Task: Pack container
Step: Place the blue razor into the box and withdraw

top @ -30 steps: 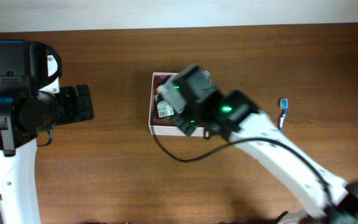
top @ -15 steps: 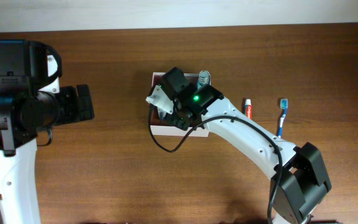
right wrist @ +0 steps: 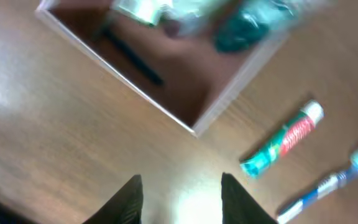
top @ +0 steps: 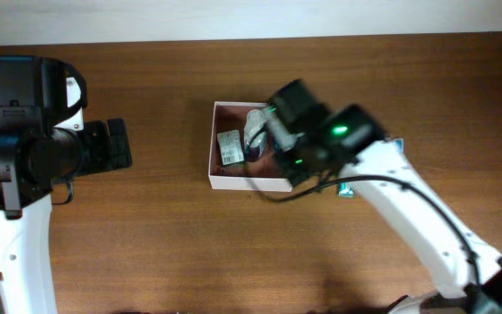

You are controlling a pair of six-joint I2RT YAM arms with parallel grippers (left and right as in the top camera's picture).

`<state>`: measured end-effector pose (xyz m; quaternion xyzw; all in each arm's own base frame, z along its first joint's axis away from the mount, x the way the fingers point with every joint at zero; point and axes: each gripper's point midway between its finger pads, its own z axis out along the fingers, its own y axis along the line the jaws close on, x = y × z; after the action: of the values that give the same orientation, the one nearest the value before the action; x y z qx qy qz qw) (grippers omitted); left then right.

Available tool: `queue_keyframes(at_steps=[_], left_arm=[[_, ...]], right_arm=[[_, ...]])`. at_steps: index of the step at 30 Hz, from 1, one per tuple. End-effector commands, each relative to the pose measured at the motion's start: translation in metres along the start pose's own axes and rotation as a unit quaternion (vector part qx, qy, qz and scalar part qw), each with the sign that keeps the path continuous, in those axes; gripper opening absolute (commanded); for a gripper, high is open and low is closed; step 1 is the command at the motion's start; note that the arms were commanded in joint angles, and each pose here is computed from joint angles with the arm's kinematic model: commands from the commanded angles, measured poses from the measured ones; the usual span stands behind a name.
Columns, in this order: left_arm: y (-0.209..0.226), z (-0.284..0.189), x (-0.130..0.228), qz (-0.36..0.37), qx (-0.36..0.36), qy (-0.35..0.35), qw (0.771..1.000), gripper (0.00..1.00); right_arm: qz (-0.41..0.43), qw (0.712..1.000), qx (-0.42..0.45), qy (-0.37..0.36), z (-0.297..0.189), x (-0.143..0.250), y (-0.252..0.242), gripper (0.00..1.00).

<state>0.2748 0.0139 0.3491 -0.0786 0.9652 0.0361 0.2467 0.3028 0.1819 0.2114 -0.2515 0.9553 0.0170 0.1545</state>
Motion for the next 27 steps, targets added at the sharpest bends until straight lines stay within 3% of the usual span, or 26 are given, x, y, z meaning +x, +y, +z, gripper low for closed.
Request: queue_keyframes(at_steps=[1,5,16,22,27], left_arm=[[0.000,0.001,0.000,0.004,0.000,0.000,1.000,1.00],[0.000,0.001,0.000,0.004,0.000,0.000,1.000,1.00],[0.000,0.001,0.000,0.004,0.000,0.000,1.000,1.00],[0.000,0.001,0.000,0.004,0.000,0.000,1.000,1.00],[0.000,0.001,0.000,0.004,0.000,0.000,1.000,1.00]], right_arm=[[0.161,0.987,0.022,0.017,0.010,0.009,-0.044,0.45],[0.283,0.958,0.045,0.021,0.039,0.025,-0.098,0.61],[0.370,0.927,0.034,0.051,0.140,0.066,-0.148,0.63],[0.355,0.932,0.032,0.063,0.180,0.064,-0.152,0.62],[0.356,0.931,0.036,0.074,0.200,0.068,-0.154,0.44]])
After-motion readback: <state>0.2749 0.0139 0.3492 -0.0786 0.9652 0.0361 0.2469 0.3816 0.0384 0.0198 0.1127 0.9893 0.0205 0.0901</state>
